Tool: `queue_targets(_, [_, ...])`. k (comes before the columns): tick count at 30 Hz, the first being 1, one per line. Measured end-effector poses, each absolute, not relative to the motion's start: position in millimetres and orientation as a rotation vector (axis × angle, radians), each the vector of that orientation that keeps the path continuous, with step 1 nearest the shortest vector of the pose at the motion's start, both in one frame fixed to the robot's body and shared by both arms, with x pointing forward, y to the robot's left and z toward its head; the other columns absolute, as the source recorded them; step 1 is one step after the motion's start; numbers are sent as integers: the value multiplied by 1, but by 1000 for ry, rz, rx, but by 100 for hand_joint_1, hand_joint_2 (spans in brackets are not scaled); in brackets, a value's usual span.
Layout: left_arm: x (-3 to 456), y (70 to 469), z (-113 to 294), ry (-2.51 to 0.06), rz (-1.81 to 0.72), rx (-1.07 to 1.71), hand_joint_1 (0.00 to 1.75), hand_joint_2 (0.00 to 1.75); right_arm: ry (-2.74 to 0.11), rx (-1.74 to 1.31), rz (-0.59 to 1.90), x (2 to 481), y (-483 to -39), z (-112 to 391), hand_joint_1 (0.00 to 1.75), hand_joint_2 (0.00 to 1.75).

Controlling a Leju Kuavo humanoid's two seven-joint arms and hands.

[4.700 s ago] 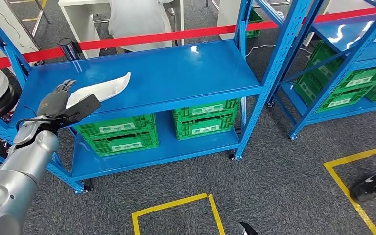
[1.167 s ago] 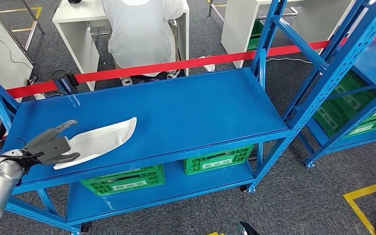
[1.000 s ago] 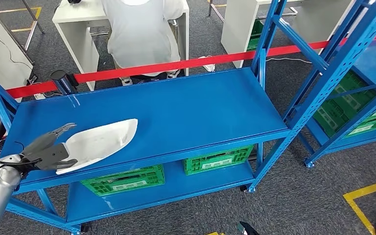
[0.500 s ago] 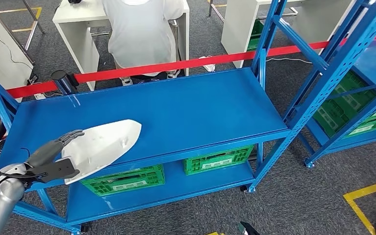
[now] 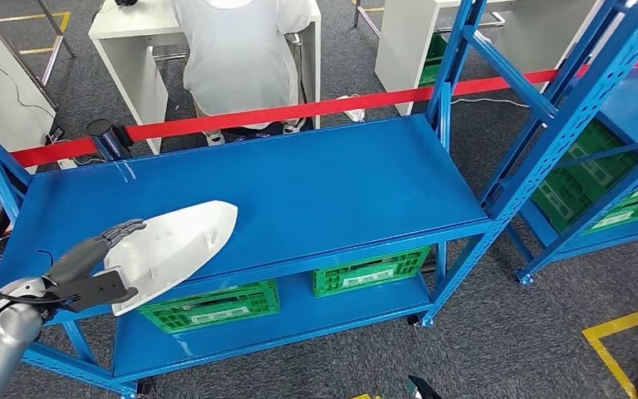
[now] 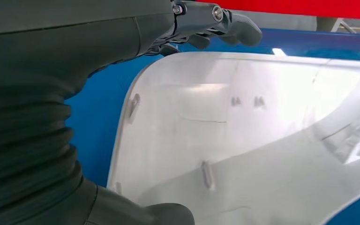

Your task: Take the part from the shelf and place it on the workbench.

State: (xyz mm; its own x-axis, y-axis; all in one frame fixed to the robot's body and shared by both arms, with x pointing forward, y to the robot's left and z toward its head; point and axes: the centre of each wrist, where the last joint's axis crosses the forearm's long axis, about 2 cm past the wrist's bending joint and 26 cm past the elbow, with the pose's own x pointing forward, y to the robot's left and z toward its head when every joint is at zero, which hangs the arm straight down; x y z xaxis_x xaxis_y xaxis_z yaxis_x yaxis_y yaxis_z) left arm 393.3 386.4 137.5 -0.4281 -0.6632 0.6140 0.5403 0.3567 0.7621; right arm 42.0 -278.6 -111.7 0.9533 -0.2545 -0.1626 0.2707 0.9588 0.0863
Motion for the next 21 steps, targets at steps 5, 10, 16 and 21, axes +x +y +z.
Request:
queue_targets(5, [392, 380, 139, -1513, -1350, 101, 0, 175, 151, 110, -268, 42, -279, -112, 0, 0])
queue_targets(10, [391, 374, 137, -1539, -1347, 125, 0, 175, 151, 111, -269, 42, -279, -112, 0, 0])
queue_targets(16, [389, 358, 140, -1687, -1224, 224, 0, 175, 151, 109, -265, 42, -279, -112, 0, 0])
queue_targets(21, [392, 350, 165, -1851, -1060, 185, 0, 175, 151, 108, -258, 42, -279, -112, 0, 0])
